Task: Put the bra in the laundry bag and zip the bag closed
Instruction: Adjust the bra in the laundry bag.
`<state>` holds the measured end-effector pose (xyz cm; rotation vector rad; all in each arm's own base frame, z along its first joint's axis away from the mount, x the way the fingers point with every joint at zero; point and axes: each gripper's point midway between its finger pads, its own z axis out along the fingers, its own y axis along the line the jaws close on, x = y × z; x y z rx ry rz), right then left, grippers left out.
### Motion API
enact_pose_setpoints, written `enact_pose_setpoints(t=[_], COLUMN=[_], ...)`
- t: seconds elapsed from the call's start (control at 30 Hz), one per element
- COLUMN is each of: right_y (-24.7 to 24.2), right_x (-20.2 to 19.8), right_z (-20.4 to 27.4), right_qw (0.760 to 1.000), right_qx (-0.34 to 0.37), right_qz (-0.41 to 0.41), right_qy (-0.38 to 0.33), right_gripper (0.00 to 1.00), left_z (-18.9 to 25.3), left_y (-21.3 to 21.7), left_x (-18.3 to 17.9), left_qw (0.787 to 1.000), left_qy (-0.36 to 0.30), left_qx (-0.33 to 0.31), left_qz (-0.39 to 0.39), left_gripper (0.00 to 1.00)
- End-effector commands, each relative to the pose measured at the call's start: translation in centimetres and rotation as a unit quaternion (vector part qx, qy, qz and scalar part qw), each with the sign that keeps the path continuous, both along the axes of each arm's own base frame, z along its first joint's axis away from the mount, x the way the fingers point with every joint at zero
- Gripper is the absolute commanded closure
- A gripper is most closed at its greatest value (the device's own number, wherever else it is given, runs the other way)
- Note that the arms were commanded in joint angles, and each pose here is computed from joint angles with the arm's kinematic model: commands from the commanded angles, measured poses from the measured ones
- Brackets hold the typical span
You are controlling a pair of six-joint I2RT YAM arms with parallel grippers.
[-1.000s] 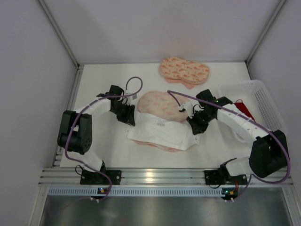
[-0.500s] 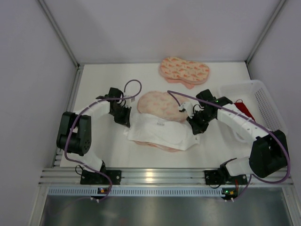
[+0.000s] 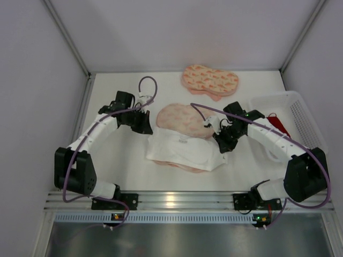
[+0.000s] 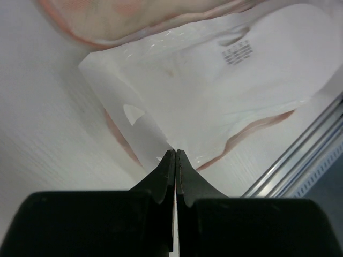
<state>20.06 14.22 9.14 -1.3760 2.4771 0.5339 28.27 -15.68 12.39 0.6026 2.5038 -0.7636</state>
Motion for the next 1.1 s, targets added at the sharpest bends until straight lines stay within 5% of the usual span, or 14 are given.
enact_pose_setpoints(t=[0.0,0.27,0.57,0.87,1.07], right_y=[0.6,0.4,0.6,-2.6,-5.1], right_x=[1.3,0.9,1.4,1.5,0.3], right_z=[0.7,0.3,0.2,1.4,-1.2], right_qw=[1.000,1.000,1.000,0.997,0.996], right_qx=[0.012,0.007,0.008,-0.014,-0.046], right_qz=[0.000,0.000,-0.005,-0.036,-0.015], right_qy=[-0.021,-0.015,-0.017,-0.067,-0.077], right_gripper=[1.00,1.00,1.00,0.29,0.25], left_z=[4.3,2.4,-3.6,-3.2,-1.3], left_y=[-3.8,-9.6,-10.5,-10.0,-10.1], left_x=[-1.3,-2.5,-1.4,-1.7,-1.7], left_qw=[0.994,0.983,0.986,0.988,0.989], left_qy=[-0.002,0.045,0.111,0.099,0.073], left_qx=[-0.092,-0.120,-0.075,-0.069,-0.080], left_qz=[-0.056,-0.133,-0.097,-0.093,-0.099], left_gripper=[1.00,1.00,1.00,0.65,0.57])
